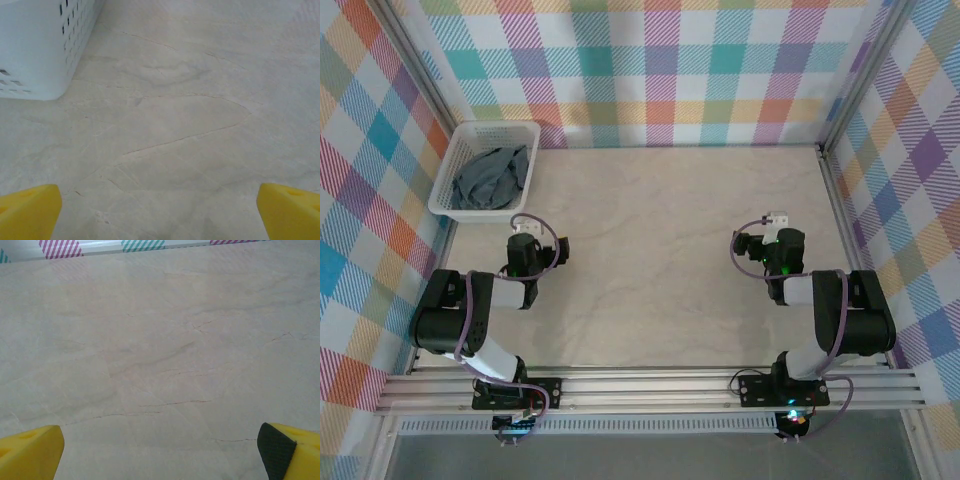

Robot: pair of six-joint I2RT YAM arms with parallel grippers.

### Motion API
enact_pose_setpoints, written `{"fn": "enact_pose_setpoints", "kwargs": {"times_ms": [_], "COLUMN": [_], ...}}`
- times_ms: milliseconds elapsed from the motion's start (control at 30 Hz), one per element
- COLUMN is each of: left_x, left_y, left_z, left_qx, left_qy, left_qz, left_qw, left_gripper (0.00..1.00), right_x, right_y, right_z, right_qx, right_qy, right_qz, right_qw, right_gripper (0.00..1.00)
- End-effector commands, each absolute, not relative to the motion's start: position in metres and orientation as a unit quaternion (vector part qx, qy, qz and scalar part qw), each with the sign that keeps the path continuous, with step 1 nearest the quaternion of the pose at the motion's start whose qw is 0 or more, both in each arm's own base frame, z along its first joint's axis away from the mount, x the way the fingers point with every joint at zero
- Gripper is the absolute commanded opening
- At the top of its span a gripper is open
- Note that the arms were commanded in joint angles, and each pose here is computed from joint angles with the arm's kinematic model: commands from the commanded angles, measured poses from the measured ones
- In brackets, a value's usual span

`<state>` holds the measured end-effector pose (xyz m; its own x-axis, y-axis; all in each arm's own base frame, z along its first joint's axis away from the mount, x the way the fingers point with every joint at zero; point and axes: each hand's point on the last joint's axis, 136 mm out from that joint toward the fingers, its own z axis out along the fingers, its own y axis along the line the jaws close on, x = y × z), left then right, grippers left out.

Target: Fold the inside-out t-shirt

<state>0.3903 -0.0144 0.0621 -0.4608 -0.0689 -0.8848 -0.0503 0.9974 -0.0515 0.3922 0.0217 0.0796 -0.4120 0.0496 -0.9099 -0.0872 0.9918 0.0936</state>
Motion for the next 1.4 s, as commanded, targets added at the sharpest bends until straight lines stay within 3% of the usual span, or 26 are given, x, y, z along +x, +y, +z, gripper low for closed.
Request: {"fn": "enact_pose_setpoints", "kwargs": {"times_ms": [0,633,800,967,1067,1133,1200,1367], "left_x": [0.399,0.399,0.388,0.367,0.366,0.378,0.392,0.47], "left_y": [-0.014,-0.013,-0.023,-0.005,0.009,0.021,0.044,0.091], "left_z": [0.078,0.078,0.094,0.177,0.245,0.271,0.271,0.252], "left_qx": [-0.031,-0.031,-0.007,-0.104,-0.199,-0.24,-0.288,-0.359], "left_qy": [0.84,0.84,0.823,0.815,0.788,0.799,0.824,0.848], "left_qz": [-0.011,-0.011,-0.005,0.004,-0.021,-0.016,0.008,-0.041], "left_qw": [0.542,0.542,0.568,0.571,0.582,0.551,0.489,0.388], "left_gripper": [1.0,1.0,1.0,1.0,1.0,1.0,1.0,1.0], "right_x": [0.398,0.396,0.376,0.355,0.353,0.353,0.354,0.353], "right_y": [0.023,0.021,0.002,0.026,0.073,0.104,0.128,0.151], "right_z": [0.092,0.094,0.148,0.202,0.222,0.228,0.226,0.212], "right_qx": [-0.02,-0.015,0.058,0.128,0.09,0.054,0.031,0.019], "right_qy": [0.827,0.823,0.816,0.843,0.862,0.873,0.884,0.907], "right_qz": [0.067,0.064,0.041,0.157,0.255,0.301,0.33,0.331], "right_qw": [0.558,0.564,0.574,0.499,0.429,0.381,0.331,0.26], "right_gripper": [1.0,1.0,1.0,1.0,1.0,1.0,1.0,1.0]}}
